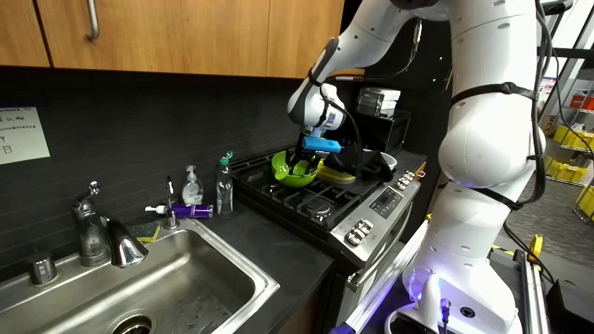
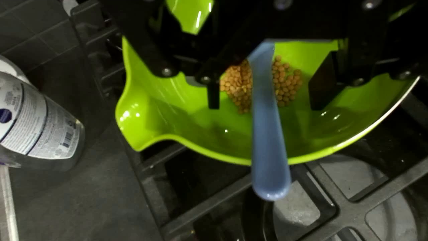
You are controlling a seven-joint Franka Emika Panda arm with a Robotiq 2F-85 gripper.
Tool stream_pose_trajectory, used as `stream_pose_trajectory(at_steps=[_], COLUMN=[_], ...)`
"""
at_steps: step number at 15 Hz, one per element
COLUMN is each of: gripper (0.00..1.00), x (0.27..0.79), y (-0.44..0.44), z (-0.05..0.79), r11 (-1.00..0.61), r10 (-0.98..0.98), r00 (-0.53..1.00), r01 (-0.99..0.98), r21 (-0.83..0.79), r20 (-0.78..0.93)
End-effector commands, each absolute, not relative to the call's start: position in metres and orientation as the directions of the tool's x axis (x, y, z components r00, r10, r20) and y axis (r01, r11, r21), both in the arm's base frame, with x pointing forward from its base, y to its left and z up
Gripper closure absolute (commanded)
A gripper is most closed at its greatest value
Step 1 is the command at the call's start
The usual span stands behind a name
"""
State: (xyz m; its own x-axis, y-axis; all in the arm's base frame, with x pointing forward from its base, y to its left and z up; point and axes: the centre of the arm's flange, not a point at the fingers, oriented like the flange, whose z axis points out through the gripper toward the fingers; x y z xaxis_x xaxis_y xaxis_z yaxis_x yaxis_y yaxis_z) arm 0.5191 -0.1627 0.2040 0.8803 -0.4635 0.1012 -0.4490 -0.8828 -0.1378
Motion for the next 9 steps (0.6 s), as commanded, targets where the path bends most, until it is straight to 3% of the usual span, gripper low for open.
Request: stream_pose_trajectory(at_steps=[1,4,7,8,9], gripper=[0.07,0.20,0.45,0.49,0.43], x=[0.5224,0.5229,0.5229,0.5228,0.5227], y=[-0.1688,-0.1696,-0.1701,-0.1700,-0.1700], z=[0.2095,0.2102,0.2104,0.2103,0.2102], r11=[-0.875,-0.872,-0.869,-0.869,-0.868], r10=[-0.480,-0.486,-0.490,-0.491,-0.492], r00=[0.871,0.867,0.865,0.864,0.863], r01=[-0.466,-0.471,-0.475,-0.476,-0.478], r21=[-0.135,-0.136,-0.136,-0.136,-0.136], r20=[0.108,0.110,0.110,0.110,0.110])
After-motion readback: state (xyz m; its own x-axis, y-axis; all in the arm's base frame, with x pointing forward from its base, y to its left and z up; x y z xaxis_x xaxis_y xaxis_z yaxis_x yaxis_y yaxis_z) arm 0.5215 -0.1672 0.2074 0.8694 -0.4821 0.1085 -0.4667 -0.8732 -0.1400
